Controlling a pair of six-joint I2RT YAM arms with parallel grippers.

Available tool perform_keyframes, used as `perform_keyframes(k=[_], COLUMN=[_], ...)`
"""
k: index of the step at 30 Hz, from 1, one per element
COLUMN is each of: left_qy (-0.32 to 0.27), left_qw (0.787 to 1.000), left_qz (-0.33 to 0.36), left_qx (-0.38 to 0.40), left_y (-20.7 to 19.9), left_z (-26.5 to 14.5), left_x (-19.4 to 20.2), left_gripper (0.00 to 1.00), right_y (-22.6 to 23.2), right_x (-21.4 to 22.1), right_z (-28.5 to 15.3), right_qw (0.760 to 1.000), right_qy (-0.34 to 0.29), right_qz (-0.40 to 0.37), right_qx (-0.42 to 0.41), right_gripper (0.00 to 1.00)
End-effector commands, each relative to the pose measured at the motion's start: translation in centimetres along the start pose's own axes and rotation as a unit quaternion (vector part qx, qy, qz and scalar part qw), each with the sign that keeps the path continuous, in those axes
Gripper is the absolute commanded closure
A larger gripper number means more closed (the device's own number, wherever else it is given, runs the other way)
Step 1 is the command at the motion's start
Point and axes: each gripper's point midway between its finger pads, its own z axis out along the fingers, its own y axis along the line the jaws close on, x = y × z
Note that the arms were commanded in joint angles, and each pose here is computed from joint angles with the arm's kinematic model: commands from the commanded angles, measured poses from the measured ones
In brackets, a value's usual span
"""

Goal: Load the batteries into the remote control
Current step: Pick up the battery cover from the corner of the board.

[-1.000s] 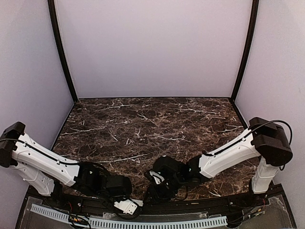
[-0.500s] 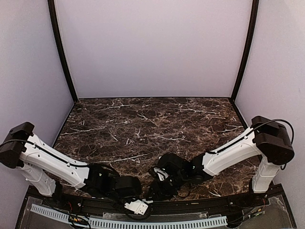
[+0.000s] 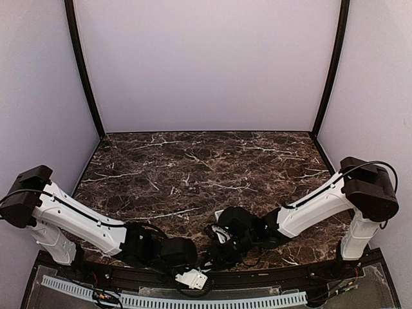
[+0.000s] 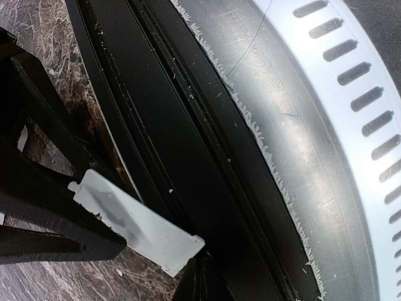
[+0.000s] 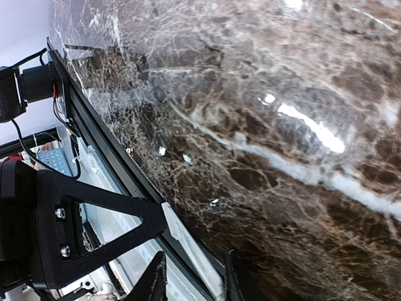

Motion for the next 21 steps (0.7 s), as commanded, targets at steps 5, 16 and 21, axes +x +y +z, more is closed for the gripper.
perform_keyframes(k=[5, 16, 21], left_qy=[0.048, 0.039, 0.028], left_qw=[0.999, 0.999, 0.998], left_qz=[-0.01, -0.031, -0.056], left_qx=[0.002, -0.007, -0.017], left_y=[-0.8, -0.4, 0.0], left_z=[1.8, 1.0, 0.1], left_x=[2.9, 2.6, 2.2], left_gripper=[0.99, 0.99, 0.99], right_y=[0.5, 0.3, 0.4], right_x=[-0.2, -1.1, -1.4], right_z=[0.3, -0.7, -1.4], right_qw=[0.999, 1.0, 0.999], right_qy=[0.004, -0.016, -0.021], right_qz=[0.003, -0.008, -0.025], right_qx=[-0.033, -0.016, -0.002], right_gripper=[0.78, 1.0, 1.0])
